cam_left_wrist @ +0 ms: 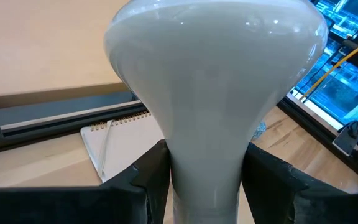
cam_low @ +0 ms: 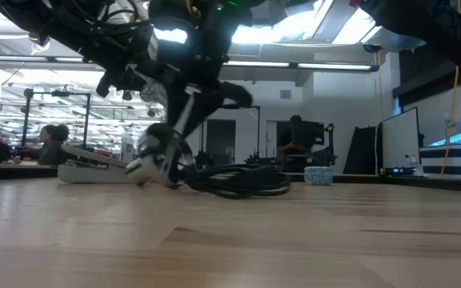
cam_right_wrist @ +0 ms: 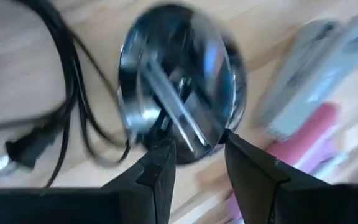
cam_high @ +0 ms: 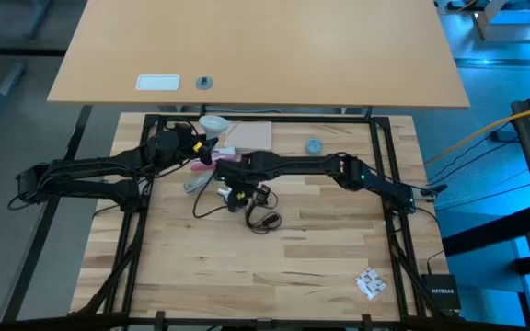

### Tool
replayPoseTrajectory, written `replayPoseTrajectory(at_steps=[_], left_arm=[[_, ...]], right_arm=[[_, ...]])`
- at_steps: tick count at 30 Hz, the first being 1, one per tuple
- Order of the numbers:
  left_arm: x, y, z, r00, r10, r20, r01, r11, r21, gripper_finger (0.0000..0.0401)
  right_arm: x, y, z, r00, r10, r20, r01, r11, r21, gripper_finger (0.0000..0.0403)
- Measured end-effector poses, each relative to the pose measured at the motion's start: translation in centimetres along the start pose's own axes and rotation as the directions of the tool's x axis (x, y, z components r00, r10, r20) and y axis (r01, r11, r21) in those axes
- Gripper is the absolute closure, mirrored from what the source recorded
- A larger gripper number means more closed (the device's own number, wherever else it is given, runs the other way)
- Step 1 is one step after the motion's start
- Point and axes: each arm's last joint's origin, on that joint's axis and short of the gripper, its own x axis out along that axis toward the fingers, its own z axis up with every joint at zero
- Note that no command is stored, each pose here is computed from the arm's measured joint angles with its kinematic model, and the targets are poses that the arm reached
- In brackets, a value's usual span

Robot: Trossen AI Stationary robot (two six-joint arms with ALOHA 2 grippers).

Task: Screw lightbulb
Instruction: Insert the white lightbulb into the desk lamp

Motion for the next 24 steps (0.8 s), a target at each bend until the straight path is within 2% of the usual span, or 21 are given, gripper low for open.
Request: replayPoseTrajectory(at_steps=[6,12,15,18,24], left_arm=[[0.0,0.0,0.0,1.0,0.0,0.0,0.0,1.0,0.0,0.0246],[0.0,0.0,0.0,1.0,0.0,0.0,0.0,1.0,0.0,0.0246],[0.0,0.0,0.0,1.0,0.002,-0.003,-0.002,1.0,0.001,0.0246],[0.0,0.0,0.0,1.0,0.002,-0.003,-0.002,1.0,0.002,0.0246],[0.0,0.0,0.0,1.0,0.002,-0.004,-0.002,1.0,0.006,0.0246]], right_arm=[[0.0,1.4,-0.1,0.991,0.137,0.004,-0.136,0.991,-0.009,0.0263],[-2.4,0.5,0.2,0.993,0.055,0.105,-0.054,0.998,-0.011,0.0263],[-1.8,0.7,0.2,0.991,0.078,0.113,-0.078,0.997,-0.006,0.0263],[-2.1,0.7,0.4,0.982,0.084,0.167,-0.09,0.996,0.029,0.0263],[-2.3,0.7,0.6,0.961,0.112,0.252,-0.122,0.992,0.026,0.0263]])
